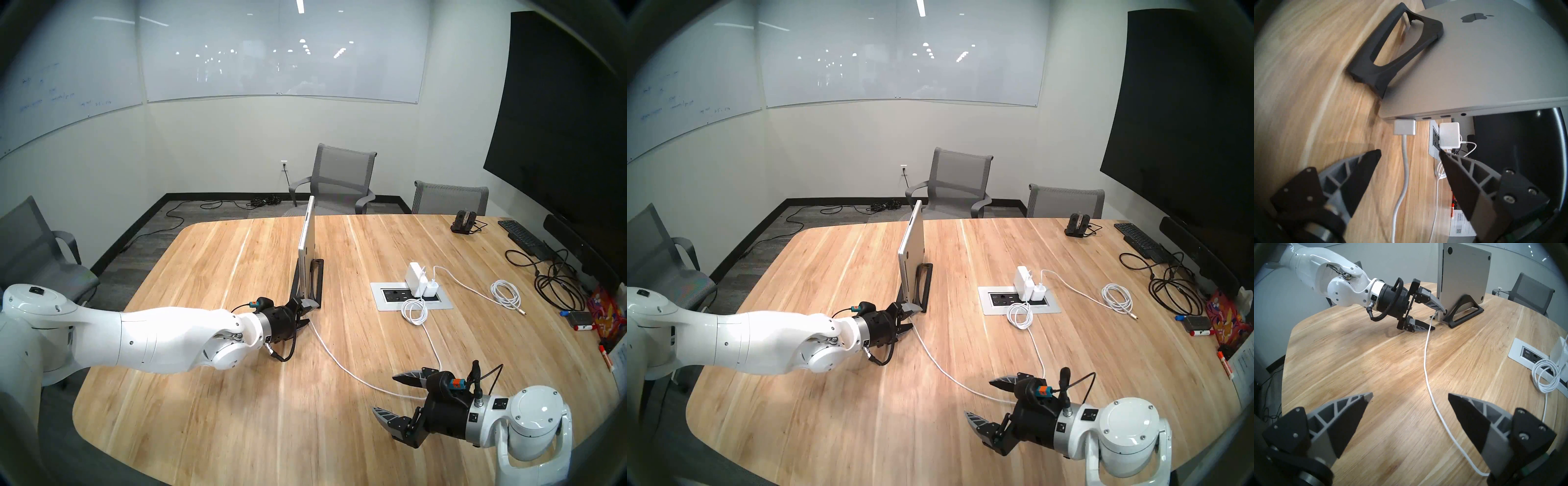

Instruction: Plug the charging cable into the port of a MacBook

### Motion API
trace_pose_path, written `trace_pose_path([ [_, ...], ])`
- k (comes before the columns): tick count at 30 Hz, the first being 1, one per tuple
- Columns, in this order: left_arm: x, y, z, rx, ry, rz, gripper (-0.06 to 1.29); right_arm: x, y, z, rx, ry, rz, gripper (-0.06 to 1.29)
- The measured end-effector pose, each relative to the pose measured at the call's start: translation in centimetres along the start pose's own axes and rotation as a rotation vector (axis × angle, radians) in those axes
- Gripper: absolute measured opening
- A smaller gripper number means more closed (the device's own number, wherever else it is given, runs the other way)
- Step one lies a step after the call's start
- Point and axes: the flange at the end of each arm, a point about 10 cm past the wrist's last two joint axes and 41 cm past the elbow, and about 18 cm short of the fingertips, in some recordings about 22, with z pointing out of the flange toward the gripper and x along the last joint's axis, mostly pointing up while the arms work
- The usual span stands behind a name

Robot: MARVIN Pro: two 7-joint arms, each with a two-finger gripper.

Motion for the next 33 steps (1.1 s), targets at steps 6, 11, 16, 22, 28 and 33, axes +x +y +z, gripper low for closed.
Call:
trace_pose_path([
  [6,-0.2,0.1,0.1,0.006,0.001,0.032,0.93,0.0,0.0,0.0,0.000,0.000,0.000,1.19],
  [11,-0.4,0.1,0.2,0.014,0.003,0.067,0.92,0.0,0.0,0.0,0.000,0.000,0.000,1.19],
  [16,-0.8,0.2,0.2,0.024,0.006,0.117,0.91,0.0,0.0,0.0,0.000,0.000,0.000,1.19],
  [22,-1.2,0.2,0.2,0.037,0.011,0.191,0.87,0.0,0.0,0.0,0.000,0.000,0.000,1.19],
  [28,-1.6,0.0,0.1,0.049,0.016,0.252,0.84,0.0,0.0,0.0,0.000,0.000,0.000,1.19],
  [33,-1.7,-0.1,-0.1,0.056,0.020,0.287,0.81,0.0,0.0,0.0,0.000,0.001,0.000,1.19],
])
